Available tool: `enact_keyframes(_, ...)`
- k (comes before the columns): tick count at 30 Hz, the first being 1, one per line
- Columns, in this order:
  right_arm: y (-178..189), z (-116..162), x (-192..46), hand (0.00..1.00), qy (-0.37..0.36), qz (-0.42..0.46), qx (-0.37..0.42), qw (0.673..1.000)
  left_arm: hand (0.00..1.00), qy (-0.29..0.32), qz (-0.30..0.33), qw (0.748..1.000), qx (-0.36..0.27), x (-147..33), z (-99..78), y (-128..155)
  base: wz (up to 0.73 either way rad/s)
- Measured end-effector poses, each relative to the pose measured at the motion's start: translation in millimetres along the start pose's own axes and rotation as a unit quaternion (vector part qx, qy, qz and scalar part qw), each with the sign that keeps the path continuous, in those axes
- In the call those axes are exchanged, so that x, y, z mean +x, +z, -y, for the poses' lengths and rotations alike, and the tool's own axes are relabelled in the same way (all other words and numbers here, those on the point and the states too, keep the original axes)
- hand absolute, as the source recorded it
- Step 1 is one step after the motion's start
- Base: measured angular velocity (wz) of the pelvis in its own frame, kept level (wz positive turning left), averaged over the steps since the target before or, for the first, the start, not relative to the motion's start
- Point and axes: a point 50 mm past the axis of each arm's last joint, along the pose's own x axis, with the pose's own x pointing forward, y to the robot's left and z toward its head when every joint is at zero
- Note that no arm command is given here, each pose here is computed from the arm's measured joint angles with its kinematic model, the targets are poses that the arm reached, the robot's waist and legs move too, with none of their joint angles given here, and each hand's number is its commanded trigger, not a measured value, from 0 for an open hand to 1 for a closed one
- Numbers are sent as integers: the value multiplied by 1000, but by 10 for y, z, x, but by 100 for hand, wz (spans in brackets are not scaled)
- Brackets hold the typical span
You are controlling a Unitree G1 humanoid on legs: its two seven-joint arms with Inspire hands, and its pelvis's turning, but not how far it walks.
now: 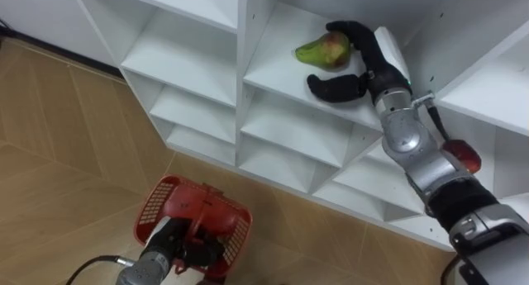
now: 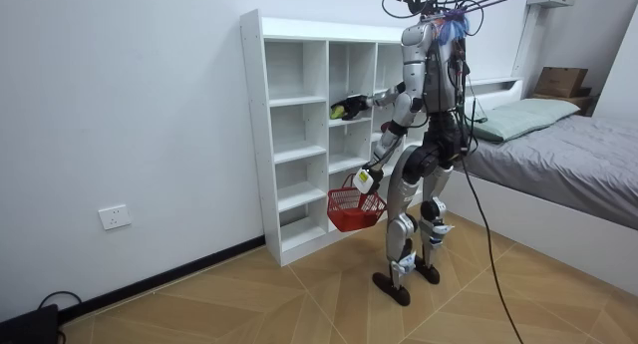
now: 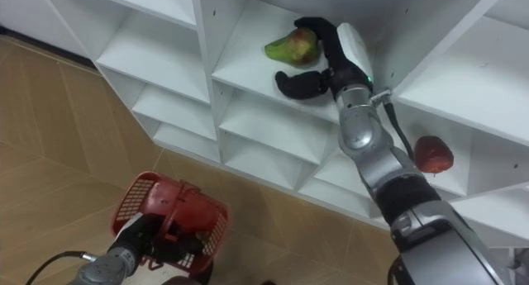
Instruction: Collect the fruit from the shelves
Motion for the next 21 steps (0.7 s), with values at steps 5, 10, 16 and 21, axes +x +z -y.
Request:
enact_keyframes(5,51,42,48,100,-9,8,-33,999,100,1,0,1000,1,-1,-6,-2,0)
enact_keyframes(10,79,28,47,100,-10,16,-37,999,100,2,1,1000,1,3,-9,11,0)
enact_keyframes(16,140,-39,44,100,18,31,-34,999,100,1,3,1000,1,8,-7,28,0)
enact_keyframes(21,124,-57,34,100,18,24,-27,999,100,2,-3,1000,1,6,-9,-3,0)
